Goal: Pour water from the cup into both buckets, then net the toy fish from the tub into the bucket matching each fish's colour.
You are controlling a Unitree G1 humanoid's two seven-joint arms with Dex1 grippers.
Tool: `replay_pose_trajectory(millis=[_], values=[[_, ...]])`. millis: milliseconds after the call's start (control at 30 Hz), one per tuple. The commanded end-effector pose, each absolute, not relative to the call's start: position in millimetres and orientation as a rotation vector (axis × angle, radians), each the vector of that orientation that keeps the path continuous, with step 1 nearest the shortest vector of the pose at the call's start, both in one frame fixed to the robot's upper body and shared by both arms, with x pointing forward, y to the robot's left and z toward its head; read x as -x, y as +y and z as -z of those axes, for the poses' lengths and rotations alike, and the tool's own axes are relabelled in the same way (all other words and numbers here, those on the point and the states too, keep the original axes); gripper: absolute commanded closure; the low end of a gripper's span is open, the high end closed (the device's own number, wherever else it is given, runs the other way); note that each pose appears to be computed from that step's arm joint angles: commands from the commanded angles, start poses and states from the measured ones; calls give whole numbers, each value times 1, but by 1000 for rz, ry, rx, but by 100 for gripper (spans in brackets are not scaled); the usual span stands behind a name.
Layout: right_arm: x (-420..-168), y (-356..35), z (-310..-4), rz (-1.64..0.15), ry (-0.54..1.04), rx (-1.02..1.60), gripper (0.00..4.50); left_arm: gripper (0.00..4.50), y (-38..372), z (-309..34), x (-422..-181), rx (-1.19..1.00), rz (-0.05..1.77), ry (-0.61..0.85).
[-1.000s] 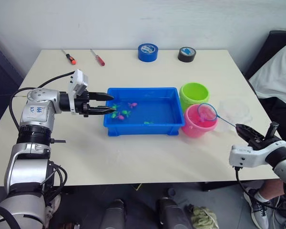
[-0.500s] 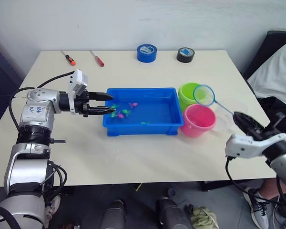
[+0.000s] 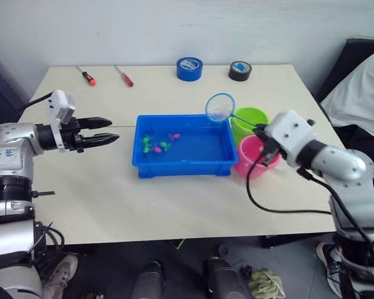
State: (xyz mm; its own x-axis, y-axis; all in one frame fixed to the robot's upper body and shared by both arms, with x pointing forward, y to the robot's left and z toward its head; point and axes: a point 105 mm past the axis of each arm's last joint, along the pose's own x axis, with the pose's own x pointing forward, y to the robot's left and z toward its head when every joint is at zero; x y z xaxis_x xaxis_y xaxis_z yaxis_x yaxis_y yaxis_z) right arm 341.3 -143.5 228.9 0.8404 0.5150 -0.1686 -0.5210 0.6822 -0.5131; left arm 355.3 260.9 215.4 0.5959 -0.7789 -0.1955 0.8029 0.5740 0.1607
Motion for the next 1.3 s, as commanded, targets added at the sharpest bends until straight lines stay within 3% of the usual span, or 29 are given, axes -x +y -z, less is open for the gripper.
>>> replay_pose_trajectory(millis=[33,267,500,1067,1300], values=[[-349,-126,-233,-636,108,419,450,147,264,-233,-348,-264,899,50],[-359,-105,-221,-700,332,288,450,147,269,-231,-341,-255,853,58],[-361,-105,-210,-690,459,289,450,147,268,-225,-335,-252,844,75],[-386,-86,-174,-672,532,366,450,147,270,-220,-327,-276,813,110],[-404,-65,-172,-672,470,325,450,147,274,-222,-318,-284,790,114]])
